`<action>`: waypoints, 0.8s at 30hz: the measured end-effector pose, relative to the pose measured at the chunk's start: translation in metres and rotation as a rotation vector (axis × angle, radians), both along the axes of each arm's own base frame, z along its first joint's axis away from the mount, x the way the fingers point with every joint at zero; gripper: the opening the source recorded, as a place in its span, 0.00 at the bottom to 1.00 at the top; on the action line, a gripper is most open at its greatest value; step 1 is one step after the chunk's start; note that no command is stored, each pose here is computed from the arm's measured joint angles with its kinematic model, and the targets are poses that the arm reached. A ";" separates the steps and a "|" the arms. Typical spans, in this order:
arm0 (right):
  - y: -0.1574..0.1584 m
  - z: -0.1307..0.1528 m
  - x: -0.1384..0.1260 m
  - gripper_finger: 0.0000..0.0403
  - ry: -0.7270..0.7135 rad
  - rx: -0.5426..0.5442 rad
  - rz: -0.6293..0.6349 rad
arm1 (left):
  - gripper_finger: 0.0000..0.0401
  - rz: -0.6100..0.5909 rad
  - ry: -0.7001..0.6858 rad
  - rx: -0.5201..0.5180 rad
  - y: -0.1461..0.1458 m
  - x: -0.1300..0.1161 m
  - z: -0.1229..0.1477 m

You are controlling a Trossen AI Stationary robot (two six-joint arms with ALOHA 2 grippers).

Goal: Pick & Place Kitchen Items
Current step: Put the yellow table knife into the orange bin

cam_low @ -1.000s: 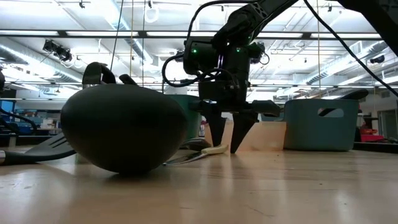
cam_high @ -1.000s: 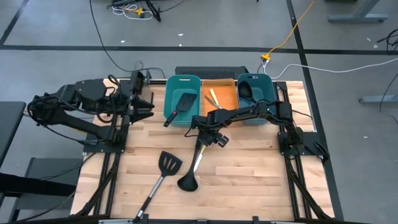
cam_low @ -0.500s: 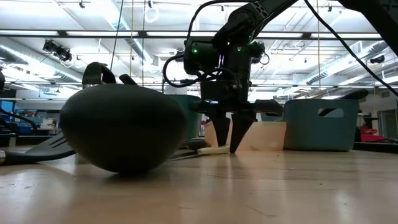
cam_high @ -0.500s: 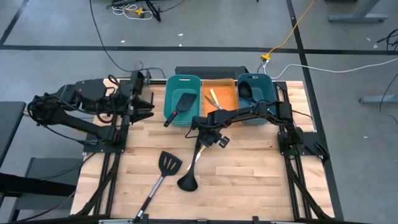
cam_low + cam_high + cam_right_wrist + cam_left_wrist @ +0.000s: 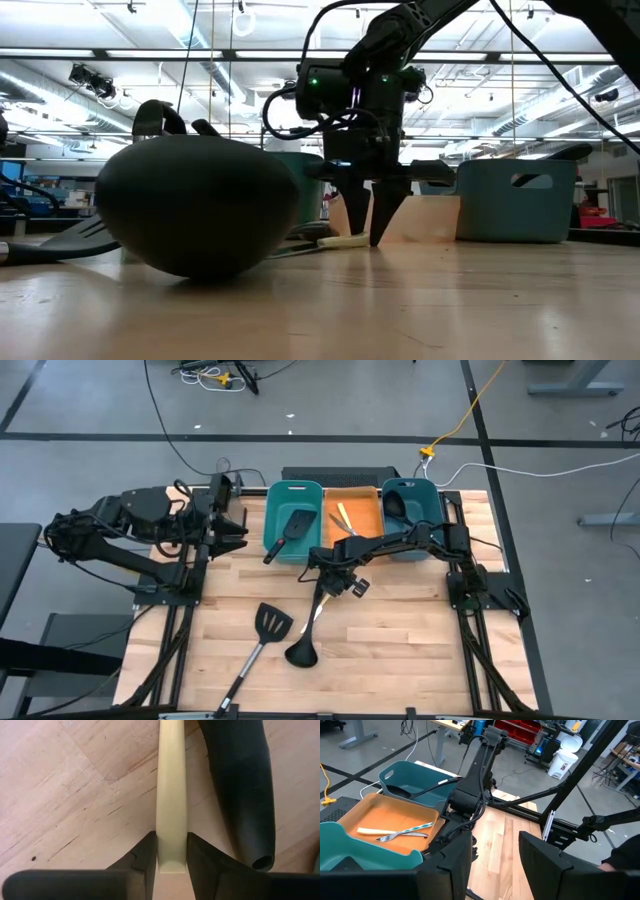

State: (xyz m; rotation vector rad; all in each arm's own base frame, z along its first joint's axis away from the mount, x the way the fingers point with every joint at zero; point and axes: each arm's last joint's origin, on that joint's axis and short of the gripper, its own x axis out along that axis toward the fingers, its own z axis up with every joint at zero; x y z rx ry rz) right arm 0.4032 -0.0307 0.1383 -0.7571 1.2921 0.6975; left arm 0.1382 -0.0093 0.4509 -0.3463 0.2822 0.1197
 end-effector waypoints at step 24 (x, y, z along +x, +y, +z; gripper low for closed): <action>0.001 0.010 -0.016 0.23 0.124 0.016 -0.098 | 0.42 0.005 -0.002 -0.017 0.000 0.000 0.000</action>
